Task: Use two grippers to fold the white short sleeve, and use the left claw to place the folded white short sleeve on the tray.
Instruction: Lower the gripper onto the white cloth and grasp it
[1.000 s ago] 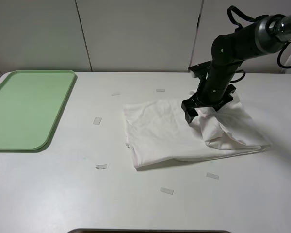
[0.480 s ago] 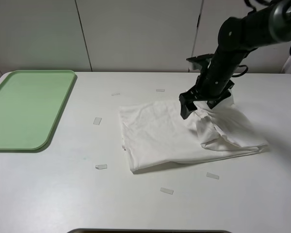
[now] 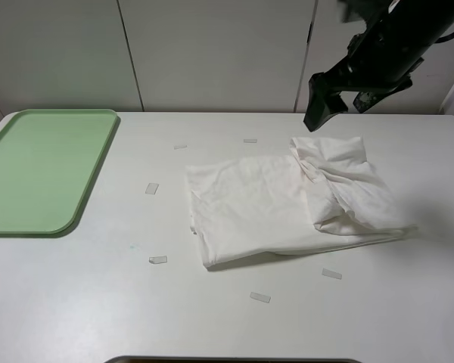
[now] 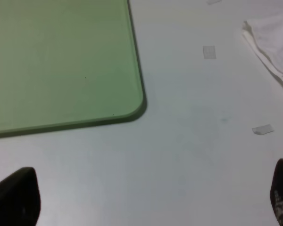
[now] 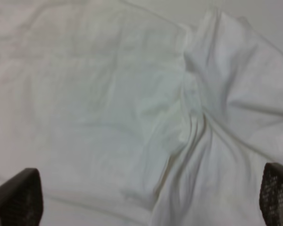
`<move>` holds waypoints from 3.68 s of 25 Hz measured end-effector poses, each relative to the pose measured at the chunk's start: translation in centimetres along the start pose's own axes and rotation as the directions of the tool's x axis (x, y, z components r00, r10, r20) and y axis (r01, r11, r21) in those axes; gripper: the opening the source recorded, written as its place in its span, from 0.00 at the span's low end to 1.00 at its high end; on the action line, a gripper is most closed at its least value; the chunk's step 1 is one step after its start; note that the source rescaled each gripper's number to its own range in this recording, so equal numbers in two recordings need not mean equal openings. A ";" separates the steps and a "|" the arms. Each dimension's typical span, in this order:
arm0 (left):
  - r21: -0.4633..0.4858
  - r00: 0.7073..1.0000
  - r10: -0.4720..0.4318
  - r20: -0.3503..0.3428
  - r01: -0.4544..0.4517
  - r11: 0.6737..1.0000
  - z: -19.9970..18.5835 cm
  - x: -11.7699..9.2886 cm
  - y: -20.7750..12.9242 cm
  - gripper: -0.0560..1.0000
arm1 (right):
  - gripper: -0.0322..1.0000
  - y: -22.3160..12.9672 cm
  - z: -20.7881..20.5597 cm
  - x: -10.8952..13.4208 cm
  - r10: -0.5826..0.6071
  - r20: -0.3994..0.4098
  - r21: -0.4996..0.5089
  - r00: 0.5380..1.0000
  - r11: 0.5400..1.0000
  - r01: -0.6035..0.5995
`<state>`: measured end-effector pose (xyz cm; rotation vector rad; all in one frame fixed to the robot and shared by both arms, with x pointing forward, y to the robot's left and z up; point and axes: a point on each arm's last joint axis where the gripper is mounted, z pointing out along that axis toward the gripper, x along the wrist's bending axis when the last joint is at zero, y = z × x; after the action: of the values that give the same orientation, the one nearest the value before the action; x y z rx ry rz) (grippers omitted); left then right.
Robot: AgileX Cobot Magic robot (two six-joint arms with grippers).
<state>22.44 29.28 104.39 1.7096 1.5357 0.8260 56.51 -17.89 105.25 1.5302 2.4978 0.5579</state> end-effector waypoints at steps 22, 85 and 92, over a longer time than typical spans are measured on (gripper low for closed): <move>0.000 1.000 0.000 0.000 0.000 1.000 0.0 0.0 0.0 0.98 | 1.00 -13.8 -10.3 3.1 0.090 -0.009 -0.076 0.996 0.993 -0.091; 0.000 1.000 0.000 0.000 0.000 1.000 0.0 0.0 0.0 0.98 | 1.00 -32.3 -13.6 4.2 0.501 0.269 -0.705 0.823 0.685 -0.186; 0.000 1.000 0.000 0.000 0.000 1.000 0.0 0.0 0.0 0.98 | 1.00 -32.3 -13.6 4.2 0.501 0.269 -0.705 0.823 0.685 -0.186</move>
<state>22.44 29.28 104.39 1.7096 1.5357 0.8260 23.55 -30.44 105.29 1.5941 1.4183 0.8974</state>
